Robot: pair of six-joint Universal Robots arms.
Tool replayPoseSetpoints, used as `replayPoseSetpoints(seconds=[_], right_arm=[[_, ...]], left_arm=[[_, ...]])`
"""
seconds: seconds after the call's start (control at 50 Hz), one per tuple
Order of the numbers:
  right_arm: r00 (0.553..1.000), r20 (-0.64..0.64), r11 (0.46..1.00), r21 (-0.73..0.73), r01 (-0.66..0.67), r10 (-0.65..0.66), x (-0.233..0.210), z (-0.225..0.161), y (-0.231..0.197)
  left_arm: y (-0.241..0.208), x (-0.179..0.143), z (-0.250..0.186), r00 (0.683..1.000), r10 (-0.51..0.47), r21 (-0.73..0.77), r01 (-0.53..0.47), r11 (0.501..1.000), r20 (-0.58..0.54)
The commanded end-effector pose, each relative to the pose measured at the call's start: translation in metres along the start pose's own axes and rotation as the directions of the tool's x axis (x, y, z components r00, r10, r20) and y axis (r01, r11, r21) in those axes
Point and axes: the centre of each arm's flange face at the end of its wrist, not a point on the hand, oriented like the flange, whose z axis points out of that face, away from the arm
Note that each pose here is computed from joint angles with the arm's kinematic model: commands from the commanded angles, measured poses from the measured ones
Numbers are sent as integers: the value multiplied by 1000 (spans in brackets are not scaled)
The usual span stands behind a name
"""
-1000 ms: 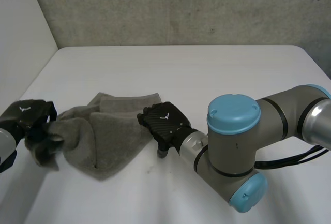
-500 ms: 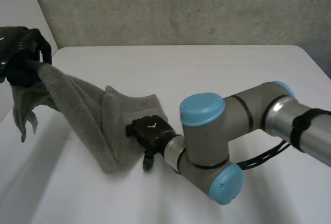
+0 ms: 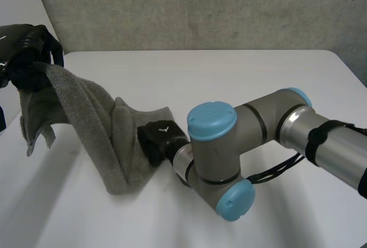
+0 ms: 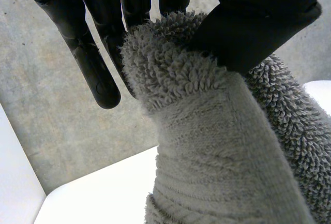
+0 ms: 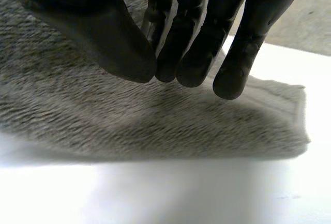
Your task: Fold the towel.
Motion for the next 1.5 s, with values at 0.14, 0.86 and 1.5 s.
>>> replayPoseSetpoints(seconds=[0.14, 0.86, 1.5], right_arm=[[1000, -19, 998, -59, -22, 21, 9, -14, 9], [947, -47, 944, 105, -312, 318, 15, 7, 14], [962, -67, 963, -59, 263, -266, 51, 30, -5]], left_arm=[[-6, 2, 0, 1000, -16, 20, 16, 1000, -7], [-9, 0, 0, 996, -93, 25, 94, 995, -5], [11, 2, -3, 994, -110, -35, 110, 993, -4]])
